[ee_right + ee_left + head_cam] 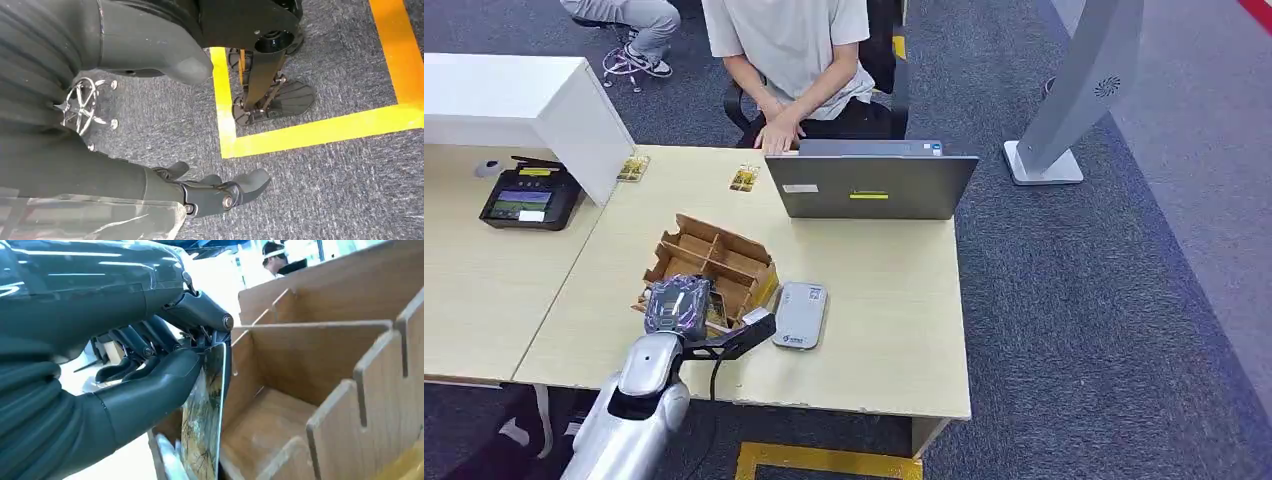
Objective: Pass the card to the sensor for recognition and then transmit it.
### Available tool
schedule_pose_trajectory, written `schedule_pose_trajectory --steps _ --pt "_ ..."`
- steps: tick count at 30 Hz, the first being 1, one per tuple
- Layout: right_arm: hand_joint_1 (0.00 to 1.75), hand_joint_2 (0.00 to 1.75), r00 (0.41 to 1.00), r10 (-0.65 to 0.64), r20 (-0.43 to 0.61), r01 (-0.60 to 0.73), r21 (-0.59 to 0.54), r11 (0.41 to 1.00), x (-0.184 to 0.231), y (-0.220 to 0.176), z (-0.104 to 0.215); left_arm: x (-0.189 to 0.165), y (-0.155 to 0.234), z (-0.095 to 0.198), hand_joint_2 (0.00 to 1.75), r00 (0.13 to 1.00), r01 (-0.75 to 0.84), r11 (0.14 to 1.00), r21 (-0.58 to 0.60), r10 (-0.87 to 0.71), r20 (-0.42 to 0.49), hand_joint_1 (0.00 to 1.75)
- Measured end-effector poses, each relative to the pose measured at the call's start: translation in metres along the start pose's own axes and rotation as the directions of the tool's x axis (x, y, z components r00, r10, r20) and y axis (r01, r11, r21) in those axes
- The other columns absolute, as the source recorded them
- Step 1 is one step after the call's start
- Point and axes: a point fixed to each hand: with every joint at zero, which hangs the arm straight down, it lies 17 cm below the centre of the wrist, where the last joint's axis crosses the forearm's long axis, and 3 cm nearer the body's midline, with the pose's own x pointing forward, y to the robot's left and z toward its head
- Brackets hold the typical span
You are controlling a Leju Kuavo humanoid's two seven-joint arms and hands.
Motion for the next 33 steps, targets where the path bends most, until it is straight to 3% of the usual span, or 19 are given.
schedule_pose_trajectory --steps 13,33 --pt "0.0 1.75 1.0 0.008 -0.005 -0.008 0.002 1.0 -0.001 0.0 0.0 0.01 0.052 -0.017 1.75 0.997 -0.071 0.992 0.101 0.07 0.009 1.75" --pt "0.0 1.75 1.0 0.017 -0.007 -0.017 0.006 1.0 -0.002 0.001 0.0 0.013 0.063 -0.021 1.75 0.995 -0.103 0.987 0.12 0.102 0.011 1.75"
